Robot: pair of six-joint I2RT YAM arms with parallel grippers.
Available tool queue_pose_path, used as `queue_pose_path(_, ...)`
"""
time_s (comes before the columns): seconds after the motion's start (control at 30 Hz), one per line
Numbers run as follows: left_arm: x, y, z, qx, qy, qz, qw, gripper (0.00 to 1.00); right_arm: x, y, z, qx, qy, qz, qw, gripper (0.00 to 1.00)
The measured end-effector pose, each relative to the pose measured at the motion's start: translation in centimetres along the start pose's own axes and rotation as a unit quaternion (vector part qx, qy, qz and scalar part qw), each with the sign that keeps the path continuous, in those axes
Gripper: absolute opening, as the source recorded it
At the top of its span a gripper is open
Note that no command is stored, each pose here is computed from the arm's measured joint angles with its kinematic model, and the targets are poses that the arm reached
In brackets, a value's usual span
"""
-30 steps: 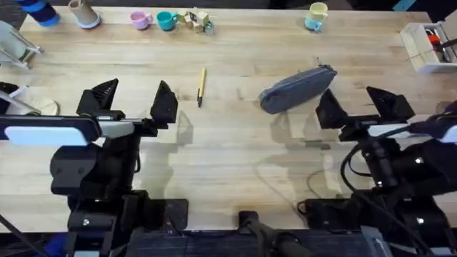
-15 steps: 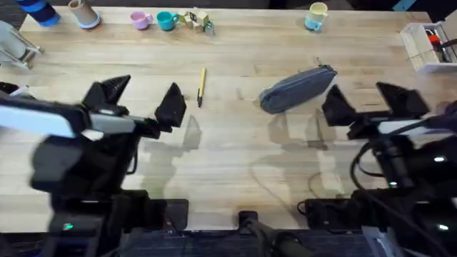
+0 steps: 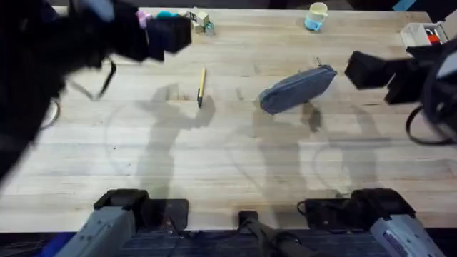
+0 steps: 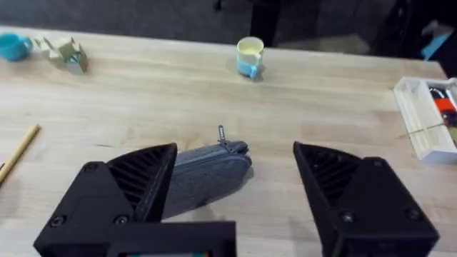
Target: Unzip the bag, pick up the pens from the table one at a time and place them inside, then zip the bag closed.
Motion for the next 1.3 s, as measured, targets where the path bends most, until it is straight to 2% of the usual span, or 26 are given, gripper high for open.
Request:
queue_pose_path(0.1, 0.1, 1.3, 1.6, 0.038, -0.036, -0.015, 0.999, 0.993, 0.0, 1.2, 0.7, 0.03, -0.001, 0.0, 1.0, 0.996)
queue_pose_path(0.2, 0.0, 2.2, 2.8, 0.066, -0.06, -0.015, 0.996, 0.993, 0.1, 2.5, 1.3, 0.051, -0.002, -0.002, 0.999, 0.995)
queue_pose_path(0.3, -0.9, 2.8, 3.4, 0.082, -0.085, 0.011, 0.993, 0.994, 0.2, 3.5, 1.8, 0.059, 0.0, -0.002, 0.998, 0.995)
queue_pose_path(0.47, -3.1, 3.9, 3.6, 0.072, -0.122, 0.072, 0.987, 0.994, 0.6, 4.0, 2.4, 0.065, 0.013, 0.0, 0.998, 0.996)
queue_pose_path(0.67, -4.2, 3.8, 3.7, 0.07, -0.136, 0.102, 0.983, 0.994, 0.8, 3.7, 2.7, 0.073, 0.018, -0.002, 0.997, 0.995)
queue_pose_path(0.8, -5.1, 3.2, 3.7, 0.081, -0.151, 0.123, 0.977, 0.994, 0.8, 3.7, 2.7, 0.073, 0.021, -0.012, 0.997, 0.995)
queue_pose_path(1.0, -7.7, 1.7, 5.0, 0.104, -0.198, 0.162, 0.961, 0.993, 0.8, 3.7, 2.6, 0.072, 0.022, -0.024, 0.997, 0.995)
queue_pose_path(1.13, -10.1, 0.5, 6.6, 0.118, -0.239, 0.176, 0.948, 0.993, 0.8, 3.7, 2.6, 0.072, 0.022, -0.028, 0.997, 0.995)
queue_pose_path(1.3, -12.2, -1.1, 8.2, 0.141, -0.273, 0.181, 0.934, 0.993, 0.8, 3.7, 2.6, 0.072, 0.022, -0.028, 0.997, 0.995)
Point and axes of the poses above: each hand's point on the last joint's axis, 136 mm out from that joint toward the fingers, its own z axis out along the fingers, its own x axis along the line the jaws close on, y = z × x, the point moved 2 cm from there along -z, back along the fingers, and after that the axes turned 6 degrees about z, right-handed, at the moved point
